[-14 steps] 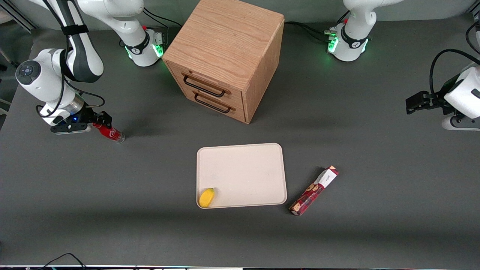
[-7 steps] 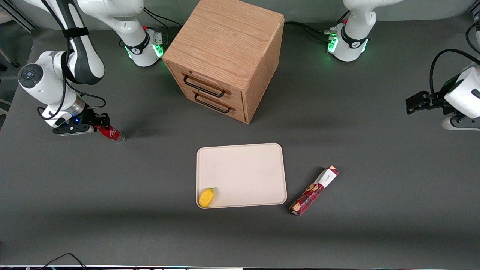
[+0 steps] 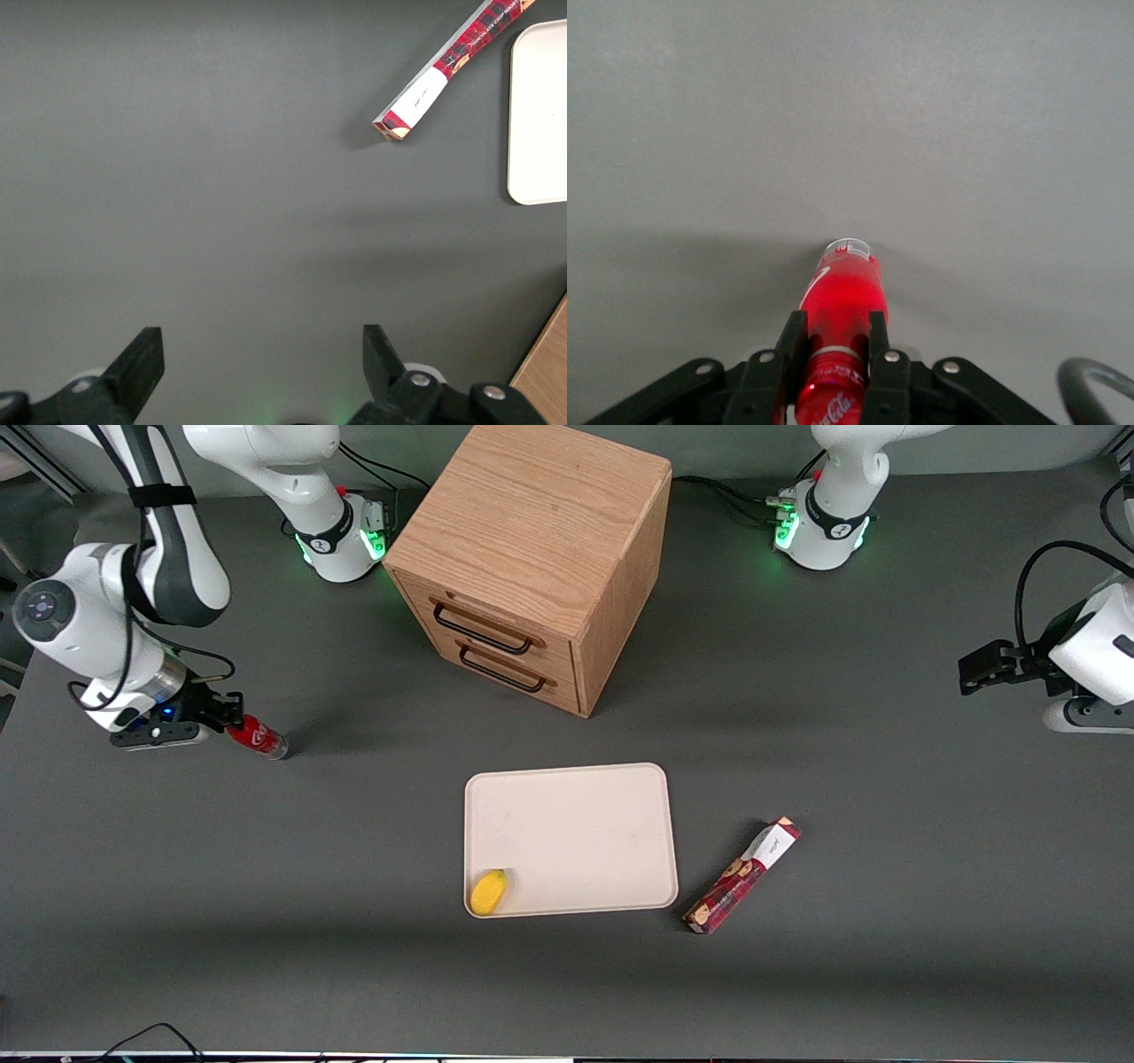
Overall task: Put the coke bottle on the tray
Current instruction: 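Lift the bottle and carry it toward the white tray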
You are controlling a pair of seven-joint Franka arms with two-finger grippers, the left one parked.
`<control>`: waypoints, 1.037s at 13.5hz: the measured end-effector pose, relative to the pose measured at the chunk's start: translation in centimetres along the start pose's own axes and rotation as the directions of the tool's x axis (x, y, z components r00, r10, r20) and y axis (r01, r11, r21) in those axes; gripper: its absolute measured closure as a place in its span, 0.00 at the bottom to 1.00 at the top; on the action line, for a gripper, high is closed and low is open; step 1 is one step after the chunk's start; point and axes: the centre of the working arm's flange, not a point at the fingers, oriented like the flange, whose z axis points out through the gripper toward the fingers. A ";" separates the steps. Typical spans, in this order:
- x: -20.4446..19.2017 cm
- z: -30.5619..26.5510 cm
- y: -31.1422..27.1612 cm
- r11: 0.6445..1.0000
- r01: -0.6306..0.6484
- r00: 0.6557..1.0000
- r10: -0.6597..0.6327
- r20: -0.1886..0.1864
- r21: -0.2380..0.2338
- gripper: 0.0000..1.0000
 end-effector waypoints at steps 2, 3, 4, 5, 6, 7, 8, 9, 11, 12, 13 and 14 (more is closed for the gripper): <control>1.8 -5.3 0.7 1.000 0.012 1.000 -0.012 0.017 -0.003 0.68; 2.7 -8.4 0.8 1.000 0.019 1.000 -0.019 0.019 -0.006 0.68; 3.5 -11.7 0.4 1.000 0.030 0.999 -0.029 0.015 -0.008 0.68; 4.3 -15.1 -0.4 0.999 0.046 0.999 -0.046 -0.002 -0.004 0.68; 5.1 -18.6 -2.0 0.998 0.069 0.997 -0.069 -0.030 0.005 0.68; 6.0 -22.0 -4.1 0.995 0.102 0.994 -0.101 -0.049 0.011 0.68; 6.9 -25.0 -6.6 0.992 0.123 0.991 -0.122 -0.057 0.016 0.68; 8.0 -27.2 -9.1 0.993 0.117 0.992 -0.115 -0.052 0.025 0.68; 10.6 -28.3 -14.5 0.997 0.047 0.999 -0.046 -0.021 0.062 0.68; 12.0 -27.3 -17.6 0.996 -0.010 1.000 0.010 0.000 0.085 0.68; 13.2 -25.7 -20.8 0.992 -0.075 0.997 0.072 0.029 0.105 0.68; 14.2 -23.9 -24.1 0.984 -0.137 0.990 0.133 0.050 0.111 0.68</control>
